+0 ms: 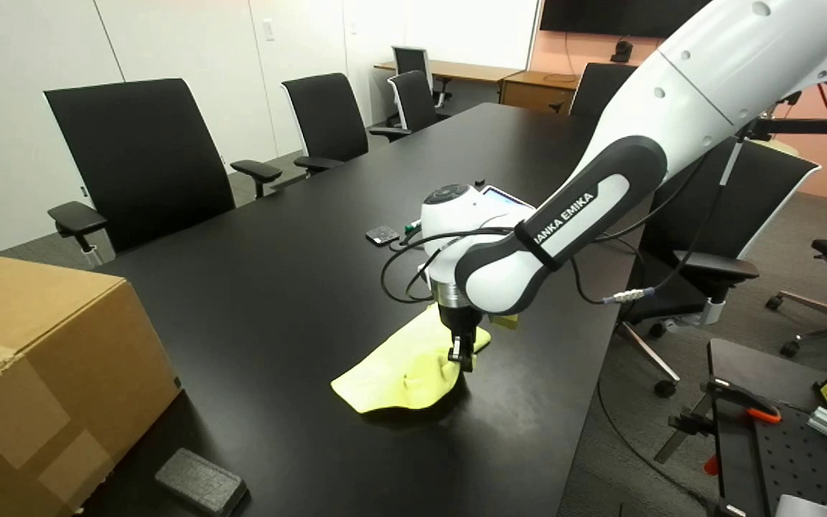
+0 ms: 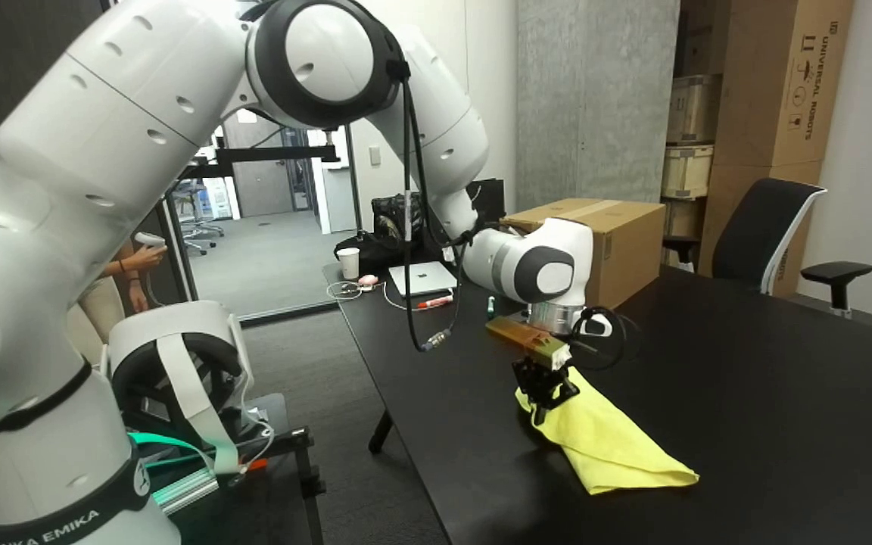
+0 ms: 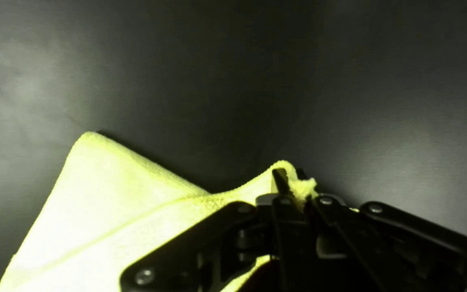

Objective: Fold the towel in half

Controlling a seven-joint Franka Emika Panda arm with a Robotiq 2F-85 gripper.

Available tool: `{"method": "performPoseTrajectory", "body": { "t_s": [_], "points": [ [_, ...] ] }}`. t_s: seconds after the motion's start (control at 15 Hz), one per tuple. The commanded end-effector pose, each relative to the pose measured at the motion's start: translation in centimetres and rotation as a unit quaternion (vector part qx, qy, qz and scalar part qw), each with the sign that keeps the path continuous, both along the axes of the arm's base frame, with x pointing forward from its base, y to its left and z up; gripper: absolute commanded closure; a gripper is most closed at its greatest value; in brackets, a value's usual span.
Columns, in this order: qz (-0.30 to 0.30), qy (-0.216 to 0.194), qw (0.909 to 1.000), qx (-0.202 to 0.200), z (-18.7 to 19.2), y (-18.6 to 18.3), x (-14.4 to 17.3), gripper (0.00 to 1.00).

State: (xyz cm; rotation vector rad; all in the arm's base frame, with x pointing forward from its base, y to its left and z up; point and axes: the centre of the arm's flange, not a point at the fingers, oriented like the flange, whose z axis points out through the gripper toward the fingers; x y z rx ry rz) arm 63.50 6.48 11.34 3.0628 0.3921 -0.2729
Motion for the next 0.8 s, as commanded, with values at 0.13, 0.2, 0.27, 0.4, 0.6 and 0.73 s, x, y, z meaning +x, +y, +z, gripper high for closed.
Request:
{"method": "performPoseTrajectory", "body": {
  "t_s": [0.13, 0.2, 0.27, 0.4, 0.6, 0.73],
  "points": [
    [0.034, 0.013, 0.9979, -0.054, 4.6, 2.0, 4.2, 0.95],
    [0.044, 0.016, 0.9967, -0.066, 4.7, 2.2, 5.1, 0.95],
    [0.055, 0.017, 0.9955, -0.075, 5.3, 2.4, 5.8, 0.95],
    [0.075, 0.016, 0.9928, -0.092, 6.1, 2.5, 7.1, 0.96],
    [0.106, -0.001, 0.9881, -0.112, 7.3, 2.5, 9.4, 0.96],
    [0.134, -0.012, 0.984, -0.116, 7.6, 2.7, 10.8, 0.95]
  ]
}}
